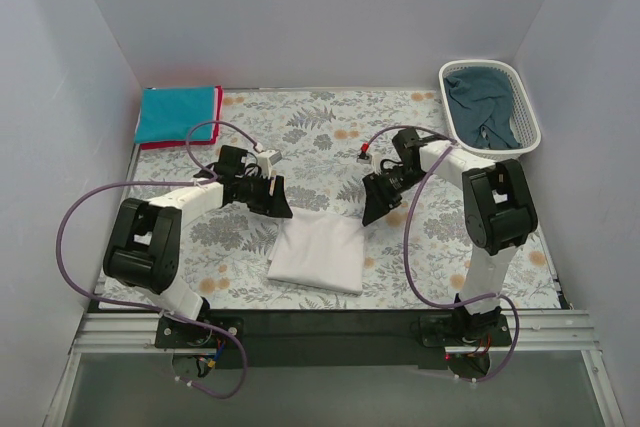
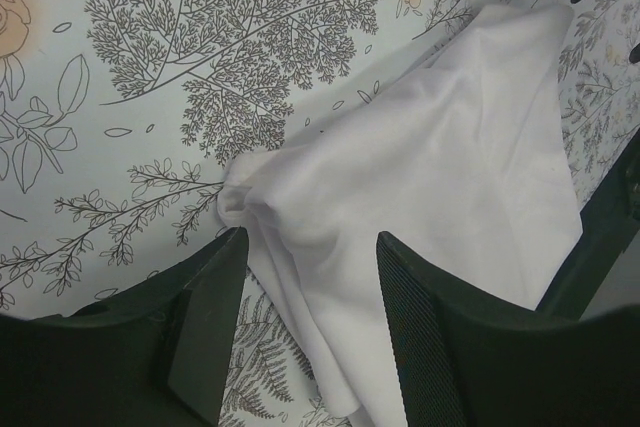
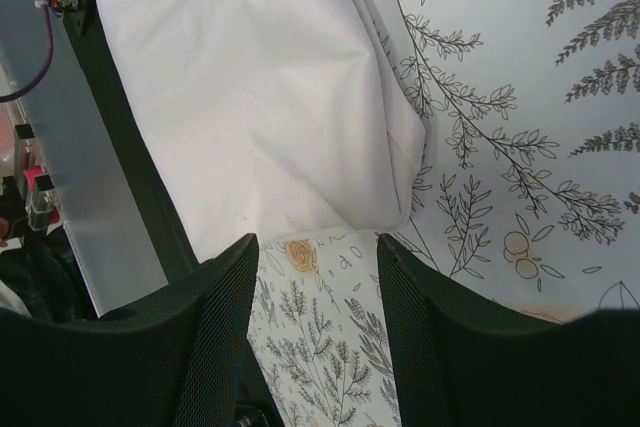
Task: Fold and stack the t-shirts
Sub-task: Fold the tshirt
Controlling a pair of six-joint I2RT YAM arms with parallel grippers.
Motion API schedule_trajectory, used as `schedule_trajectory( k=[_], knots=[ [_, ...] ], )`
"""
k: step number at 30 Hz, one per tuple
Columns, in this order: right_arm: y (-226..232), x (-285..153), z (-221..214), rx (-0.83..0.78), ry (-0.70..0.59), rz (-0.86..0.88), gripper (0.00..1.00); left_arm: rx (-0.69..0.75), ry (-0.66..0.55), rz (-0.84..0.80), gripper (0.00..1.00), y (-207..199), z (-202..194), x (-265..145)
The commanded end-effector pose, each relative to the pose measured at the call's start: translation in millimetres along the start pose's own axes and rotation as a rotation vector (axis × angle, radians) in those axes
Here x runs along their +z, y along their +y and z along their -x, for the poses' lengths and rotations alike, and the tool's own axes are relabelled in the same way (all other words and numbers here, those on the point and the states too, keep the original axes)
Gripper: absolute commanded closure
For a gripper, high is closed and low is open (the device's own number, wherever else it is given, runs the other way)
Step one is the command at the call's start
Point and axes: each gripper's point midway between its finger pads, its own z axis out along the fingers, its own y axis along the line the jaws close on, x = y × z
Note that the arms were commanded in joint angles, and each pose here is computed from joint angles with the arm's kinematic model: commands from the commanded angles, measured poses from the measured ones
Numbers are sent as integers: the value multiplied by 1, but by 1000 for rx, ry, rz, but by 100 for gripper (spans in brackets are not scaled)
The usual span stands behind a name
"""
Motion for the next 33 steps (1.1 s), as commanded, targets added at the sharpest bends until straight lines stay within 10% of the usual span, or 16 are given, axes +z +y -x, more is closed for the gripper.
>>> schedule_trajectory(
  k=[1, 15, 24, 33],
  knots=[
    [2, 8, 1, -13, 15, 12, 42, 0, -35, -7, 48, -2, 12, -2],
    [-3, 17, -3, -6, 54, 0, 51, -6, -28, -13, 64, 3, 12, 7],
    [-1, 7, 2, -30, 39, -55, 97, -4, -44, -1, 95, 4, 16, 5],
    [-3, -16, 18, -108, -17, -183, 99, 30, -102, 85, 100, 16, 31, -7]
  ],
)
